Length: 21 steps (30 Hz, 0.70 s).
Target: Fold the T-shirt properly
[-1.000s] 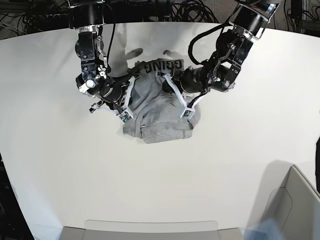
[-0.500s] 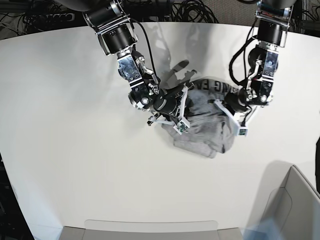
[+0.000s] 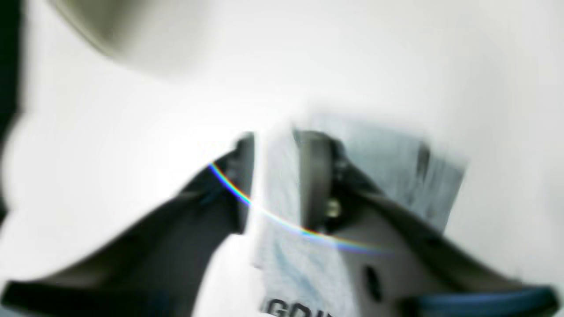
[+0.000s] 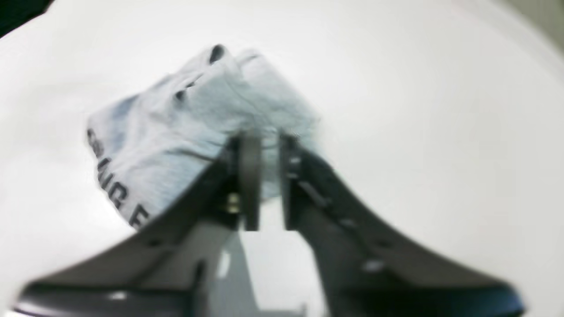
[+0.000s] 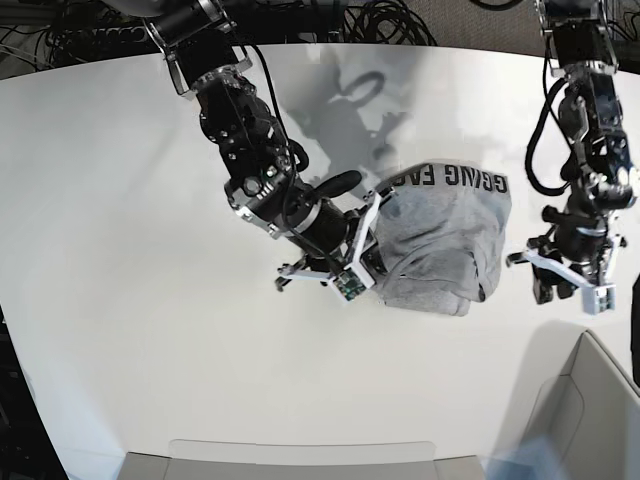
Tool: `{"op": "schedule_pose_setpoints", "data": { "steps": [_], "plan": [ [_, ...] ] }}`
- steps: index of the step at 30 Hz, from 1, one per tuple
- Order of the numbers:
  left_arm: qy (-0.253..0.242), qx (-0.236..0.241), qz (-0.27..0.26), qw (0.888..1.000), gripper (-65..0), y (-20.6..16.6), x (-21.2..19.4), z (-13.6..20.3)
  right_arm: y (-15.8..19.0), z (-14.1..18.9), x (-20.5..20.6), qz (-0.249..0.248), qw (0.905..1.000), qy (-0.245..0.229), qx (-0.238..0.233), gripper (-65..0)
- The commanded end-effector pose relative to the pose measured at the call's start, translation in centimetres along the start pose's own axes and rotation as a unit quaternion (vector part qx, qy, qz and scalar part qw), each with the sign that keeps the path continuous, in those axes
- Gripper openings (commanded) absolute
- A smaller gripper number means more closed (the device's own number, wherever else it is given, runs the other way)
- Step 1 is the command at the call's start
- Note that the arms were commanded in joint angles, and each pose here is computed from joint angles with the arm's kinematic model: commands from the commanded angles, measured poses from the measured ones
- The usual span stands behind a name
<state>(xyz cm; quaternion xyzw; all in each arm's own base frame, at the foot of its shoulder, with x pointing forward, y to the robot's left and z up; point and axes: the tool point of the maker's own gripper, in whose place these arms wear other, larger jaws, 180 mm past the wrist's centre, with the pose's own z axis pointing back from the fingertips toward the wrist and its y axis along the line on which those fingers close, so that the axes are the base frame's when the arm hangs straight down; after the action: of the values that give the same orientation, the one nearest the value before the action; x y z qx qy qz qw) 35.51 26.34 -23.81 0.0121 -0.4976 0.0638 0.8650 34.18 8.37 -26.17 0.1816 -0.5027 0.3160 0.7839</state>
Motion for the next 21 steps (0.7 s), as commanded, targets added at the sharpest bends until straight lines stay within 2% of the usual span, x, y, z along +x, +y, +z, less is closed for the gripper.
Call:
{"op": "schedule_pose_setpoints", "data": {
  "steps": [1,3,5,8,10,12,15,21],
  "plan": [
    [-0.069,0.01,0.021,0.997,-38.7,0.6,3.3,2.7,-0.3,0.9,2.2,0.003,0.9993,-0.038,0.0,-48.5],
    [-0.075,0.0,0.059,0.995,-39.4,1.2,3.4,3.2,-1.4,1.8,0.9,-0.002,0.9995,-0.028,-0.013,-44.6],
    [-0.091,-0.017,0.092,0.991,-39.7,2.5,4.6,4.2,-1.9,3.2,0.3,-0.01,0.9993,-0.031,-0.019,-44.7],
    [-0.119,-0.058,0.159,0.978,-39.7,3.5,6.1,5.8,-3.3,5.7,0.7,-0.03,0.9977,-0.054,-0.028,-45.0],
    [-0.128,-0.061,0.194,0.971,-39.6,5.1,5.9,7.1,-5.2,7.5,0.6,-0.063,0.9947,-0.07,-0.041,-45.0],
    [-0.133,-0.057,0.211,0.967,-39.6,6.4,5.8,8.1,-7.4,9.5,-0.2,-0.1,0.9902,-0.078,-0.058,-45.0],
    [-0.116,-0.04,0.207,0.971,-39.7,7.9,4.5,9.1,-9.7,12.2,-1.6,-0.153,0.9818,-0.088,-0.07,-45.0],
    [-0.091,-0.018,0.22,0.971,-41.6,9.8,2.1,10.6,-11.3,16.0,-4.1,-0.224,0.968,-0.09,-0.068,-45.0]
  ]
}}
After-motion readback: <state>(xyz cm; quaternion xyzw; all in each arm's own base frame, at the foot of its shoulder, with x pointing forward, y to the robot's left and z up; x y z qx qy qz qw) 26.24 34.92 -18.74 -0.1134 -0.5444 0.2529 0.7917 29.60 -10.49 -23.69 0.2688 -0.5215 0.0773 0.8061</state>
